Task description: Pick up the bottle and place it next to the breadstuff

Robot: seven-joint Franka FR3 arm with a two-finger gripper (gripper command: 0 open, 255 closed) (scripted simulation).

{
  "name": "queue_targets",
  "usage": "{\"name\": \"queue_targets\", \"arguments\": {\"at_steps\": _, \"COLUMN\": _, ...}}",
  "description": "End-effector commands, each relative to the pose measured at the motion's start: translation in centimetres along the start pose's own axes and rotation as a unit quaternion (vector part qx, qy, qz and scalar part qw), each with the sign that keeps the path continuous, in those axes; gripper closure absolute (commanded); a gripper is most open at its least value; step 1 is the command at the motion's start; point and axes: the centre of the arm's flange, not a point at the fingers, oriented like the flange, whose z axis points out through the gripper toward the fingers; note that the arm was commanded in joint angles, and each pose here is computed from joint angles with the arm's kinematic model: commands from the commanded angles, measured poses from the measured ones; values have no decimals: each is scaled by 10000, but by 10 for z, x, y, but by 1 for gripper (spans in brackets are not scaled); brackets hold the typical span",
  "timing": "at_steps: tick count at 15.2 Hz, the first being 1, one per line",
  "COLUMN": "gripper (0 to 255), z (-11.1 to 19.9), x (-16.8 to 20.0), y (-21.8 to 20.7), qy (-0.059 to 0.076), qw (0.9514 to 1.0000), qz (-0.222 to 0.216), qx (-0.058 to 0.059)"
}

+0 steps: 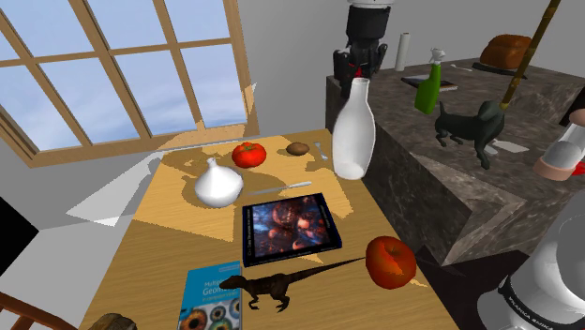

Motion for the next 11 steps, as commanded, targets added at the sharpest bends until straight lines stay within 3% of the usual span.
{"name": "queue_targets", "arguments": {"at_steps": 1, "gripper": 255, "z": -9, "x": -22, "y": -14, "qy": 0, "qw": 10000, "qz": 4, "qx": -2}}
{"name": "queue_targets", "arguments": {"at_steps": 11, "gripper": 255, "z": -58, "x": -121, "y": -86, "qy": 0, "qw": 10000, "qz": 4, "qx": -2}}
